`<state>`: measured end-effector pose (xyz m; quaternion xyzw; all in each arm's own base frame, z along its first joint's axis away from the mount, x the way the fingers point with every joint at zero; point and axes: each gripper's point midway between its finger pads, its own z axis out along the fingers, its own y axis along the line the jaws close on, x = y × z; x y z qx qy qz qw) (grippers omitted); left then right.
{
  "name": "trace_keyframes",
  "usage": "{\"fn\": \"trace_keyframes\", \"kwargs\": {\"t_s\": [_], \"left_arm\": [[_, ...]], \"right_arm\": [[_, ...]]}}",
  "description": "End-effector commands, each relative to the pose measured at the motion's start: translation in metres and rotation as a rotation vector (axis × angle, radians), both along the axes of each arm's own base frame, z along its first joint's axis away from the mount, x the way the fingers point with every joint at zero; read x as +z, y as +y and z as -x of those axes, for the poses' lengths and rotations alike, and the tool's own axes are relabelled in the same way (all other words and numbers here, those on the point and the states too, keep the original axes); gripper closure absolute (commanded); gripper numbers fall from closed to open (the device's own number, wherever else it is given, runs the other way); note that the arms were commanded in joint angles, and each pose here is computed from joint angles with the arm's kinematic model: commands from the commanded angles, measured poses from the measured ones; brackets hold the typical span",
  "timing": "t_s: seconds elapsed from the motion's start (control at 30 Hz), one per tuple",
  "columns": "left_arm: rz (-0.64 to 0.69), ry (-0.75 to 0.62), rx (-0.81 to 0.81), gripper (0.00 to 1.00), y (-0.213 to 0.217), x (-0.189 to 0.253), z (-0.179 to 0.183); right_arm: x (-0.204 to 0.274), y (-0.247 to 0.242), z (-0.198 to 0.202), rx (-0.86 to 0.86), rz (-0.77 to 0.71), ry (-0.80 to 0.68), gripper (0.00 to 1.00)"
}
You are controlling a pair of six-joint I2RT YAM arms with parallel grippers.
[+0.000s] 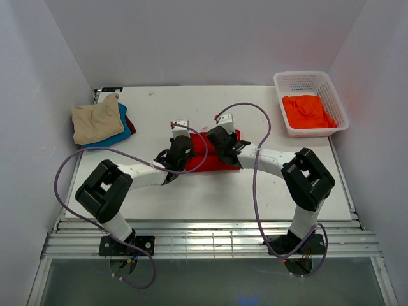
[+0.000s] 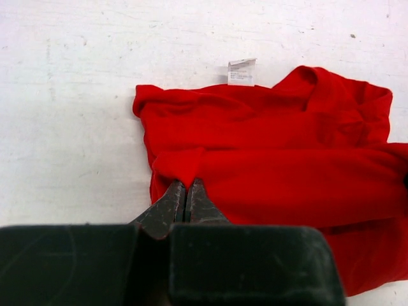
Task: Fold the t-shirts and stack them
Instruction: Fold the long partially folded tshirt into a neat square
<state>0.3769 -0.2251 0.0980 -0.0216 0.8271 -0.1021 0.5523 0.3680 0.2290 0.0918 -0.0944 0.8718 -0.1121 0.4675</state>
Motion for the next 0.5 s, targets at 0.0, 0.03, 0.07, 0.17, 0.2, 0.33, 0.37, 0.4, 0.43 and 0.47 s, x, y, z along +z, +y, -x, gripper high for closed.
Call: {"fn": "trace_keyframes", "kwargs": {"t_s": [0.0, 0.03, 0.07, 0.17, 0.2, 0.33, 0.37, 0.4, 0.43, 0.47], "left_arm": [[0.034, -0.043, -0.033, 1.0, -0.012, 0.017, -0.026], [0.029, -0.038, -0.033, 1.0, -0.012, 0.014, -0.029], [0.026, -0.031, -0.035, 1.0, -0.014, 0.009, -0.035], [0.015, -0.024, -0.017, 1.0, -0.009, -0.001, -0.046], [0.018, -0.029, -0.008, 1.0, -0.007, 0.0, -0.051], [0.001, -0.059, 0.092, 0.98, 0.006, -0.001, -0.07], [-0.006, -0.073, 0.131, 0.65, 0.011, 0.003, -0.074], [0.0, -0.106, 0.175, 0.51, 0.014, 0.016, -0.082], [-0.017, -0.136, 0.252, 0.36, 0.027, 0.026, -0.086], [-0.015, -0.159, 0.281, 0.25, 0.031, 0.037, -0.088]], "right_arm": [[0.017, 0.007, -0.03, -0.008, -0.018, -0.055, 0.92], [0.016, 0.008, -0.033, -0.007, -0.016, -0.052, 0.92], [0.009, 0.004, -0.037, -0.016, 0.0, -0.042, 0.92], [0.0, 0.005, -0.049, -0.025, 0.006, -0.038, 0.92], [0.001, 0.006, -0.054, -0.028, 0.002, -0.047, 0.92], [0.0, 0.004, -0.08, -0.068, -0.018, -0.106, 0.86], [0.006, -0.003, -0.087, -0.101, -0.007, -0.145, 0.7], [0.023, -0.001, -0.098, -0.099, -0.016, -0.215, 0.57], [0.033, -0.003, -0.101, -0.105, -0.011, -0.253, 0.47], [0.048, -0.011, -0.104, -0.143, 0.007, -0.3, 0.41]]}}
